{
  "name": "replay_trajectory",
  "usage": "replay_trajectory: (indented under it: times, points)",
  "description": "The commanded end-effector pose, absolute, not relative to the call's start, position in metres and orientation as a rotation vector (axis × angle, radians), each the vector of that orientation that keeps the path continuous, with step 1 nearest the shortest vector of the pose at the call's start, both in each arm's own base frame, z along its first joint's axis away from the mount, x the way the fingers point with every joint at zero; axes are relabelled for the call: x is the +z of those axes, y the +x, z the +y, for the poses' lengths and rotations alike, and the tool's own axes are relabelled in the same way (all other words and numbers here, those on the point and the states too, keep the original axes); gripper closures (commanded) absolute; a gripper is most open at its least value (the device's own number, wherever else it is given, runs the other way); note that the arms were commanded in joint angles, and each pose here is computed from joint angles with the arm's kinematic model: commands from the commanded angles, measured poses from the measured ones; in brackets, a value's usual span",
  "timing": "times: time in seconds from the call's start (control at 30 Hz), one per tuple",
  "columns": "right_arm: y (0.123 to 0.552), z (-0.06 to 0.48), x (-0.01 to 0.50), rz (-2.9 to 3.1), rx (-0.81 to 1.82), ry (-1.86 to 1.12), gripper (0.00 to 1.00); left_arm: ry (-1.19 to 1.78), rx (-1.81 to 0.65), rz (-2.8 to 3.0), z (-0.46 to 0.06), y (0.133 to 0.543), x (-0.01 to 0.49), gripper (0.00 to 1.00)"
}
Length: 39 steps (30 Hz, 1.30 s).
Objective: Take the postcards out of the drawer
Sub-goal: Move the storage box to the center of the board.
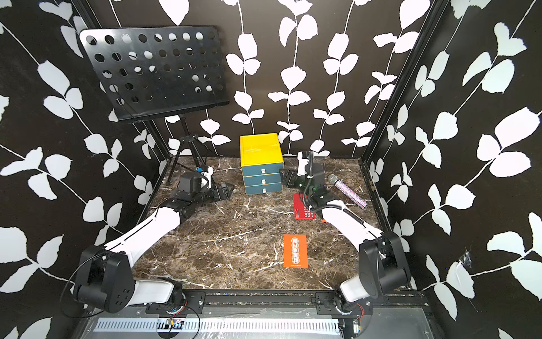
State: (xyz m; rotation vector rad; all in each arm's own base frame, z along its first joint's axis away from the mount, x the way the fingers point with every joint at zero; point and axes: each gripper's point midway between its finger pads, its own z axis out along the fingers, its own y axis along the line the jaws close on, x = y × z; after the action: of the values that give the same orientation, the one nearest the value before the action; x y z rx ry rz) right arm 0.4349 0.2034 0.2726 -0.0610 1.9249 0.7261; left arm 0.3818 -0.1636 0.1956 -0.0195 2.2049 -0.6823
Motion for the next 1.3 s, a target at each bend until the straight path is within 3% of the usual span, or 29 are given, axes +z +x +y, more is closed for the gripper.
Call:
replay_trajectory:
  times: [0.0, 0.27, 0.53, 0.7, 0.83, 0.97, 1.27]
  points:
    - [0.450, 0.193, 0.276, 1.996, 0.678, -0.100, 0.28, -0.017, -0.642, 2.193, -0.158, 0.386, 0.207, 0.01]
    - [0.521, 0.212, 0.275, 2.012, 0.779, -0.151, 0.28, -0.028, -0.622, 2.186, -0.155, 0.386, 0.212, 0.01]
    - [0.548, 0.236, 0.260, 2.025, 0.894, -0.172, 0.34, -0.030, -0.610, 2.183, -0.152, 0.384, 0.213, 0.01]
    - [0.547, 0.247, 0.248, 2.051, 0.917, -0.191, 0.43, -0.024, -0.612, 2.175, -0.152, 0.382, 0.216, 0.01]
    - [0.540, 0.253, 0.235, 2.098, 0.940, -0.207, 0.59, -0.028, -0.602, 2.158, -0.149, 0.380, 0.220, 0.01]
    - [0.532, 0.258, 0.220, 2.144, 0.942, -0.239, 0.68, -0.018, -0.584, 2.136, -0.146, 0.381, 0.228, 0.01]
    - [0.486, 0.254, 0.205, 2.219, 0.950, -0.311, 0.74, 0.006, -0.617, 2.090, -0.151, 0.387, 0.253, 0.01]
